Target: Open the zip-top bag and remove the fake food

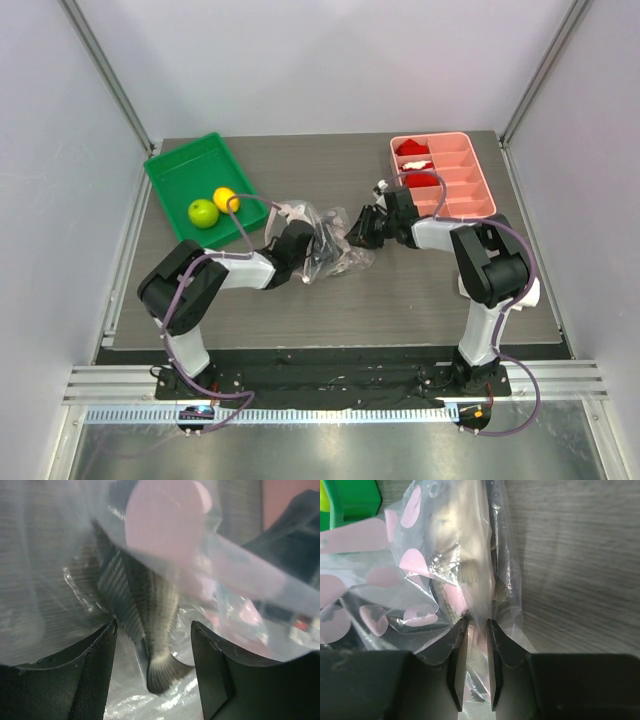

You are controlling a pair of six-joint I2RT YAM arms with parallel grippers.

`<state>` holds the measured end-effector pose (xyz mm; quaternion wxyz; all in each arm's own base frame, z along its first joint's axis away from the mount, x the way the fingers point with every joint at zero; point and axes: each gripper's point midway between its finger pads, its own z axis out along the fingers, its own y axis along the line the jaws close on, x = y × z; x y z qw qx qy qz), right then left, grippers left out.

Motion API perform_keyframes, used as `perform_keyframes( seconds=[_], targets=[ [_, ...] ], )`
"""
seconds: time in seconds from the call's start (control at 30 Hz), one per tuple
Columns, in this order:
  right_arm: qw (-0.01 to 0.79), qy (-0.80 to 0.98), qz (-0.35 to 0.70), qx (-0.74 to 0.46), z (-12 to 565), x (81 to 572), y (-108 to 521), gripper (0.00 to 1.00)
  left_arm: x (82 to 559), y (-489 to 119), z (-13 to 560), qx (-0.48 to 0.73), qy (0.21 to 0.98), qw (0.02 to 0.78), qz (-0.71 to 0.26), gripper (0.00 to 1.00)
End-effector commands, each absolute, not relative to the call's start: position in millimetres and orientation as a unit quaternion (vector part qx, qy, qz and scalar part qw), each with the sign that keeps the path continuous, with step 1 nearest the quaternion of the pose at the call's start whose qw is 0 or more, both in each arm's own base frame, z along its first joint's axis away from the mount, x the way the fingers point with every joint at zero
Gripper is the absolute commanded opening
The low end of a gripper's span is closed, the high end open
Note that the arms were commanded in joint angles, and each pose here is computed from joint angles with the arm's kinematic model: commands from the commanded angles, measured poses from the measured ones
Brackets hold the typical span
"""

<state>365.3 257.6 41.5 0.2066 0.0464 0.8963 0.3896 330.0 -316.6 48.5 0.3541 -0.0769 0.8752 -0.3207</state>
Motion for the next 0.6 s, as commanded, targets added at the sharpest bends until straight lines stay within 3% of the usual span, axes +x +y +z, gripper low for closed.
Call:
perform_keyframes(
  seconds=[0.0,0.3,0.4,0.57],
  targets=[
    [0.200,0.879,0.431,0.033,60,354,273,0.26,341,-329,55,-0.070,0.865,0.354,-0.348,0.62],
    [0.178,0.874,0.451,0.031,55,340,283,0.17,347,-331,56,-0.060,0.846,0.383,-0.367,0.60],
    [0.178,0.874,0.452,0.030,56,336,282,0.08,347,-330,57,-0.062,0.840,0.388,-0.373,0.51],
    [0.196,0.881,0.429,0.030,56,339,272,0.02,343,-327,69,-0.064,0.837,0.391,-0.376,0.27]
  ],
)
